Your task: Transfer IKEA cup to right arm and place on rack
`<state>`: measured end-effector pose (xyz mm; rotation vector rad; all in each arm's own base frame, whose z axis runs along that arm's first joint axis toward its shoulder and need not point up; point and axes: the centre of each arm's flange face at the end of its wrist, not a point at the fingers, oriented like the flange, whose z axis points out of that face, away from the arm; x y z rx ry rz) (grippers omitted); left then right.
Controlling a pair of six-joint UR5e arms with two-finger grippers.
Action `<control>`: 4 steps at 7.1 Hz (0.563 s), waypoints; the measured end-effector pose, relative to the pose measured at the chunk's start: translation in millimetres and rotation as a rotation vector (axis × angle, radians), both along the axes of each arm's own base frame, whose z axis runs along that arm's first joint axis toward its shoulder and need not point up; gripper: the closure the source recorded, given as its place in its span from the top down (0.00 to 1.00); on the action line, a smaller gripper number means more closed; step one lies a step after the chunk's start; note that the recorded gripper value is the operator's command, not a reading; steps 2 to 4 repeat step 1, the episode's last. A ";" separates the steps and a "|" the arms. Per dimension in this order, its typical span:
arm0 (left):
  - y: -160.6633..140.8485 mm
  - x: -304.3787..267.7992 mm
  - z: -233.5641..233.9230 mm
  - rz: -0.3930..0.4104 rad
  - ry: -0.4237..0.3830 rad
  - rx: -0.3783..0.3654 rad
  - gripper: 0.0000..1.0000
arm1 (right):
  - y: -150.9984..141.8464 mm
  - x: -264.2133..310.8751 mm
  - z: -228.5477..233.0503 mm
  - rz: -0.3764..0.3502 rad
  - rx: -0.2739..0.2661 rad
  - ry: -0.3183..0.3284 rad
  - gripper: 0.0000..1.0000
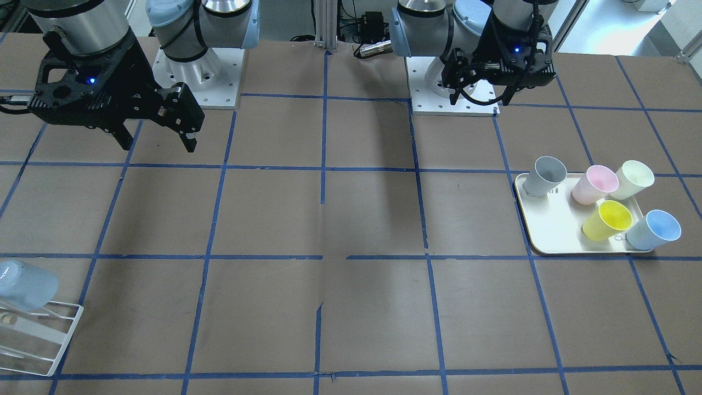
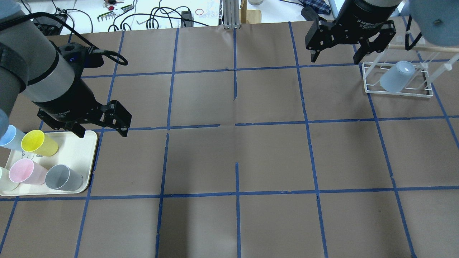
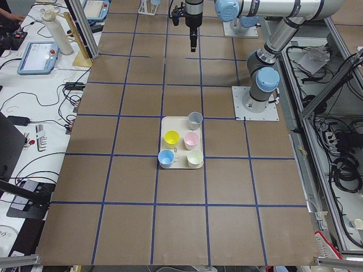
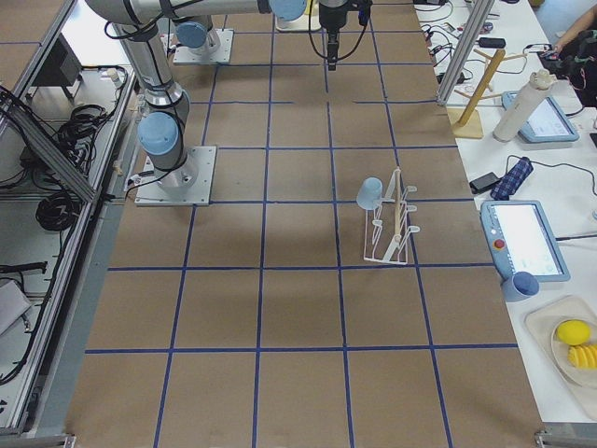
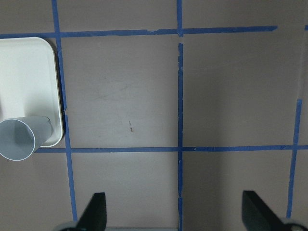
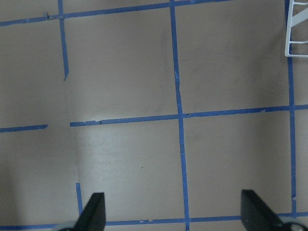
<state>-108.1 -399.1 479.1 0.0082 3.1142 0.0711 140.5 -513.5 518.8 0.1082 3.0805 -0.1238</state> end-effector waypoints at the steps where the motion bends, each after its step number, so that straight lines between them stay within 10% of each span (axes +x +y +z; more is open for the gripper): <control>1: 0.0 0.2 -0.6 0.000 0.000 0.001 1.00 | 0.1 0.0 0.2 -0.001 -0.001 0.000 1.00; 4: 0.0 0.2 -0.6 0.000 0.000 0.001 1.00 | 0.1 0.0 0.2 -0.001 -0.001 0.000 1.00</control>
